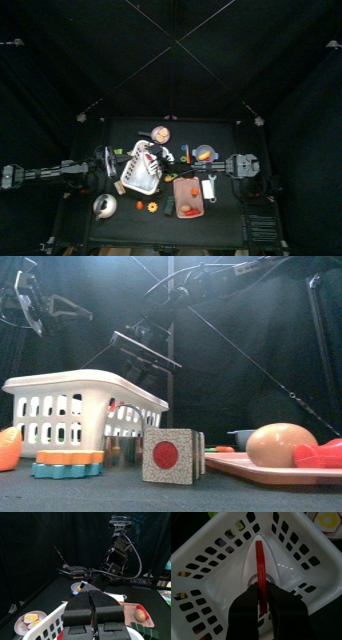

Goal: Place iron in basket

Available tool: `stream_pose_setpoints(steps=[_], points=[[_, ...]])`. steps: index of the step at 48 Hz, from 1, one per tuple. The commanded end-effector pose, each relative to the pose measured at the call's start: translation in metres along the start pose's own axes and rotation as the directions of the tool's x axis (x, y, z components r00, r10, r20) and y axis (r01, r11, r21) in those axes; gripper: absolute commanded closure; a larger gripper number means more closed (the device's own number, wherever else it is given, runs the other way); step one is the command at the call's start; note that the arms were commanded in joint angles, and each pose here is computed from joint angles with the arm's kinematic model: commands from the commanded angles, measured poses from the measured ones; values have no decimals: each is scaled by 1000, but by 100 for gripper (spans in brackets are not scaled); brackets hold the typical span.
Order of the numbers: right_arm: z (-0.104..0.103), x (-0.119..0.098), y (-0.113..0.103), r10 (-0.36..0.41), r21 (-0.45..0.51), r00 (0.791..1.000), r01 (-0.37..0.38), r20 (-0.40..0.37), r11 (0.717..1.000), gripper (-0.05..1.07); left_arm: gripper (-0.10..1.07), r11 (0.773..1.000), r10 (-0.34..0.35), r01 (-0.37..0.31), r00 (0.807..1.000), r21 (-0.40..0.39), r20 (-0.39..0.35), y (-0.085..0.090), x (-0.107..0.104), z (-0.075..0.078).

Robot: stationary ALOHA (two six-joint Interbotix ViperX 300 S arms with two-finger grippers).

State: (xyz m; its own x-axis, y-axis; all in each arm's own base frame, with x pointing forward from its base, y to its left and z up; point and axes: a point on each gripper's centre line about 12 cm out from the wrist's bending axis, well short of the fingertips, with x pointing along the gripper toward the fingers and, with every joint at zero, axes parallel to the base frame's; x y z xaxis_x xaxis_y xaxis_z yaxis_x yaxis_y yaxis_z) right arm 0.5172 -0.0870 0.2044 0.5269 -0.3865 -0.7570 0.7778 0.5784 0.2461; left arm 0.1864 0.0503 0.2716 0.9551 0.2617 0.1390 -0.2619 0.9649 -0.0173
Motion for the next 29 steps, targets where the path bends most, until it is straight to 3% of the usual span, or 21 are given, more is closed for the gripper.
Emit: stream_pose_setpoints(steps=[1, 19, 29], points=[[18, -14, 7, 36, 12, 998, -37, 44, 999, 55, 98, 1000, 1, -1, 1000, 0, 12, 0, 2, 4], [18, -8, 8, 30, 1, 998, -30, 50, 1000, 37, 98, 1000, 1, -1, 1000, 0, 12, 0, 1, 4], [20, -9, 9, 30, 2, 998, -30, 52, 1000, 33, 98, 1000, 1, -1, 1000, 0, 12, 0, 1, 4]])
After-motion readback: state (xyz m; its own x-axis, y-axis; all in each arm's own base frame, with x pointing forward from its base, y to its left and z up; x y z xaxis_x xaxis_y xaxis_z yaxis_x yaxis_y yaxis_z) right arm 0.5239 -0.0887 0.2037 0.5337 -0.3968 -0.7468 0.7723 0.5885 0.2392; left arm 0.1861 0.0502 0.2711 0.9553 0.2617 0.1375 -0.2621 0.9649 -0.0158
